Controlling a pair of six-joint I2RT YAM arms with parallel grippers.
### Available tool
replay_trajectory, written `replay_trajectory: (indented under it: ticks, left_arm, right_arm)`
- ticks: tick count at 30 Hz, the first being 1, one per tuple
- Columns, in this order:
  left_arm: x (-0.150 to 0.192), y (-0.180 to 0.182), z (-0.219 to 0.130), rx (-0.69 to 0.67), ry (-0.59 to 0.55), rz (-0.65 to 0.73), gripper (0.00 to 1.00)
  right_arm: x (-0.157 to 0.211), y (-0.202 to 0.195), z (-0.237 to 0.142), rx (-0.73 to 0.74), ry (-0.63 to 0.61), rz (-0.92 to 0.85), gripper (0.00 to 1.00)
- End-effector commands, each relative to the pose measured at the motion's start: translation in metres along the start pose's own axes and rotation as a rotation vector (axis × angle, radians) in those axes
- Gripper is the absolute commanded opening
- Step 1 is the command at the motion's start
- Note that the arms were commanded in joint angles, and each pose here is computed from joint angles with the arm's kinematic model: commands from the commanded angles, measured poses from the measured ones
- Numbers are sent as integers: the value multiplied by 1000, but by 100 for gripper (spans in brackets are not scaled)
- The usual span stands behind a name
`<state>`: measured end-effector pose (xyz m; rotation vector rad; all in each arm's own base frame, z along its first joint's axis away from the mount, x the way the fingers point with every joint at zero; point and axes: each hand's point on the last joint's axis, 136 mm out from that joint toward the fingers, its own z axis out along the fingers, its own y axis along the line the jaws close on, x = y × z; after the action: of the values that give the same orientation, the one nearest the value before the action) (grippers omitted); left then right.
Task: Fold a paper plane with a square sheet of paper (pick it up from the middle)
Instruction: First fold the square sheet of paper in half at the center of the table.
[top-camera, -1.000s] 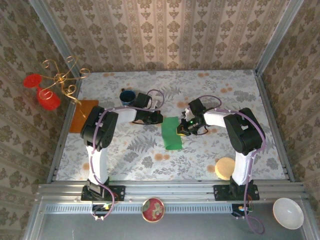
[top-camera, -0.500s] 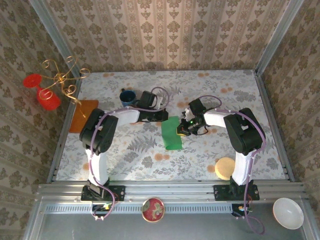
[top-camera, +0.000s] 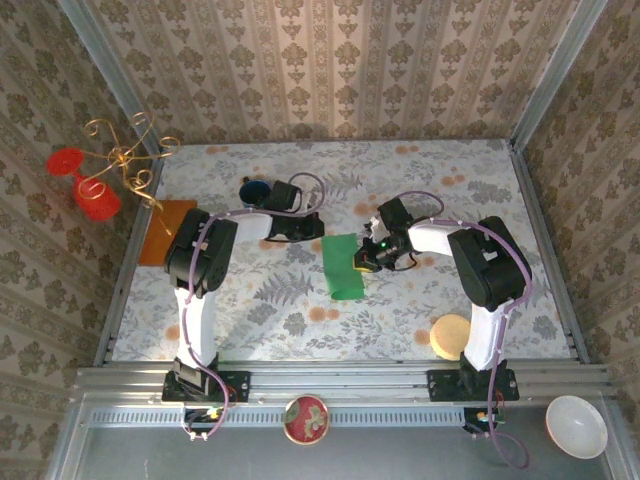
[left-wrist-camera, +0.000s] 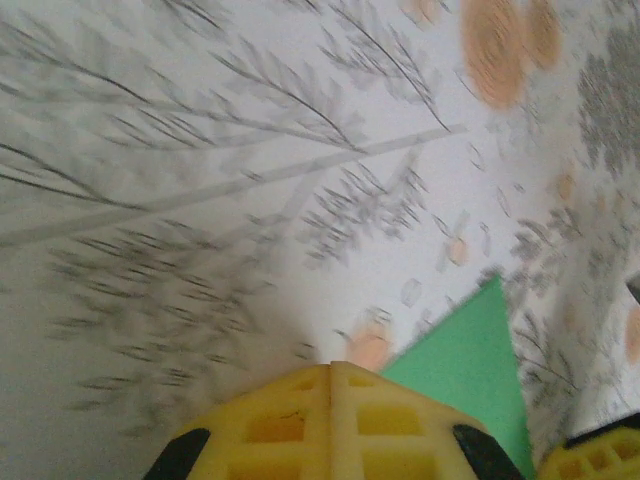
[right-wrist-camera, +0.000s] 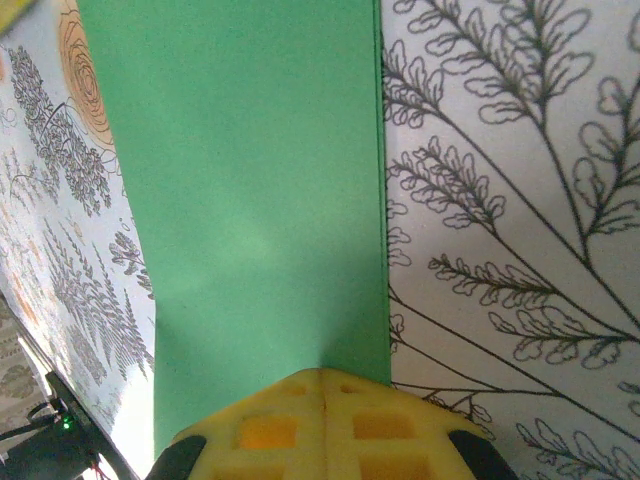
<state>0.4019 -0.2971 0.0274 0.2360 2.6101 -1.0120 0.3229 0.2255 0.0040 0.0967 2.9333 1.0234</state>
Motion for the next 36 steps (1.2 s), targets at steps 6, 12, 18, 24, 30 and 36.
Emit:
replay_trajectory:
  ticks: [6, 12, 18, 24, 30, 36]
  left_arm:
    - [5, -65, -39, -16, -10, 96, 0]
    - [66, -92, -42, 52, 78, 34, 0]
    - [112, -97, -22, 86, 212, -73, 0]
    - [133, -84, -6, 31, 318, -109, 0]
    - [158, -54, -8, -57, 385, -153, 0]
    - [183, -8, -38, -135, 390, -234, 0]
  right_arm:
    - [81, -121, 2, 452, 195, 231, 5]
    - [83, -122, 2, 452, 195, 232, 4]
    - [82, -121, 2, 451, 193, 232, 4]
    - [84, -123, 2, 454, 190, 238, 4]
    - [85, -123, 1, 455, 188, 243, 4]
    - [85, -123, 1, 454, 189, 243, 4]
